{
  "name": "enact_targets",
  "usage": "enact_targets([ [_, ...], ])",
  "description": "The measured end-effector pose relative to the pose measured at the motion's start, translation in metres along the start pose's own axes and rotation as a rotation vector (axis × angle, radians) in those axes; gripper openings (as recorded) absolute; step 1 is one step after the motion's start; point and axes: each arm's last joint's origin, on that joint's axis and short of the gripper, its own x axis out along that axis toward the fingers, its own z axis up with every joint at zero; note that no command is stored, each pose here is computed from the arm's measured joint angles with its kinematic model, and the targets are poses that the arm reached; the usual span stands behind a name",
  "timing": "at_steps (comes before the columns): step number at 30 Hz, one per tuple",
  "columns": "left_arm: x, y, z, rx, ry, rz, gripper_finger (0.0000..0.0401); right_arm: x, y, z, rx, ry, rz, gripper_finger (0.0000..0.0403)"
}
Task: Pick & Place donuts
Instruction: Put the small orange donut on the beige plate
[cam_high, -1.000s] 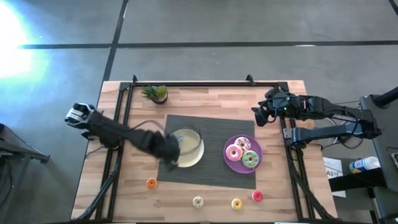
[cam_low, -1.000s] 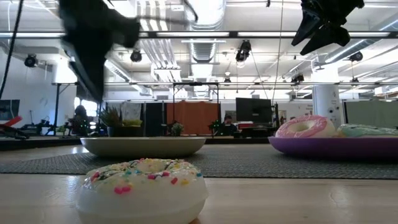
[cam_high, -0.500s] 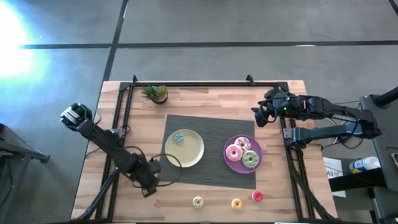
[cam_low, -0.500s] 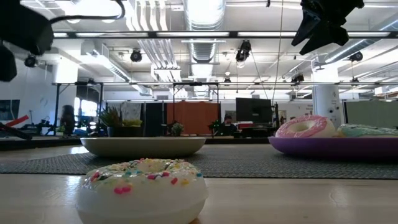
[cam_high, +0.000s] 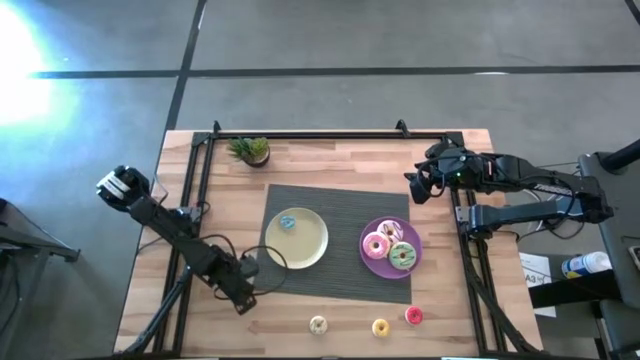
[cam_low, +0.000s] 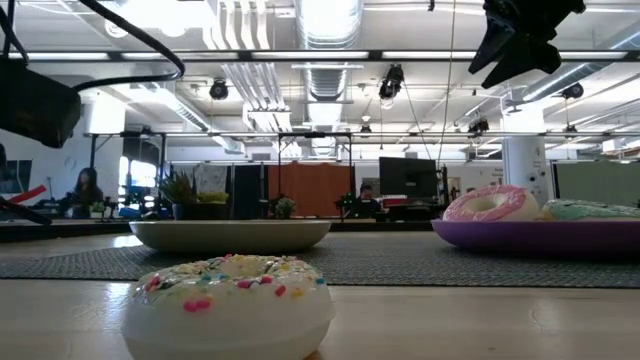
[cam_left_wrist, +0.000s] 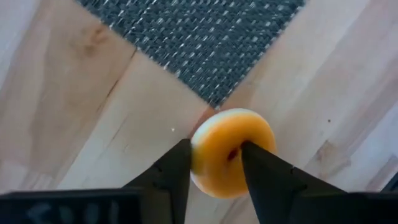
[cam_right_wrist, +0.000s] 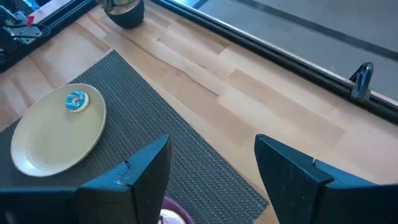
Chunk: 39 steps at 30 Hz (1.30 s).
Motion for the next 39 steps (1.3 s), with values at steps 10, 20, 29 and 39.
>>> enact_targets([
  [10, 0.001, 0.0, 0.006, -0.022, -0.079, -0.037, 0.0003, 0.011, 0.023, 0.007, -0.042, 0.055, 0.363, 0.0224],
  [20, -0.079, -0.014, 0.044, -0.067, -0.498, -0.486, 0.0001, 0.047, 0.086, 0.016, -0.369, -0.059, 0.842, 0.0224],
  [29, -0.125, 0.002, 0.087, -0.077, -0.874, -0.834, 0.0, 0.076, 0.124, 0.016, -0.389, 0.047, 0.849, 0.0224],
  [39, -0.116, 0.02, 0.129, -0.083, -0.718, -0.888, 0.0, 0.08, 0.171, 0.017, -1.073, -0.167, 0.802, 0.0224],
])
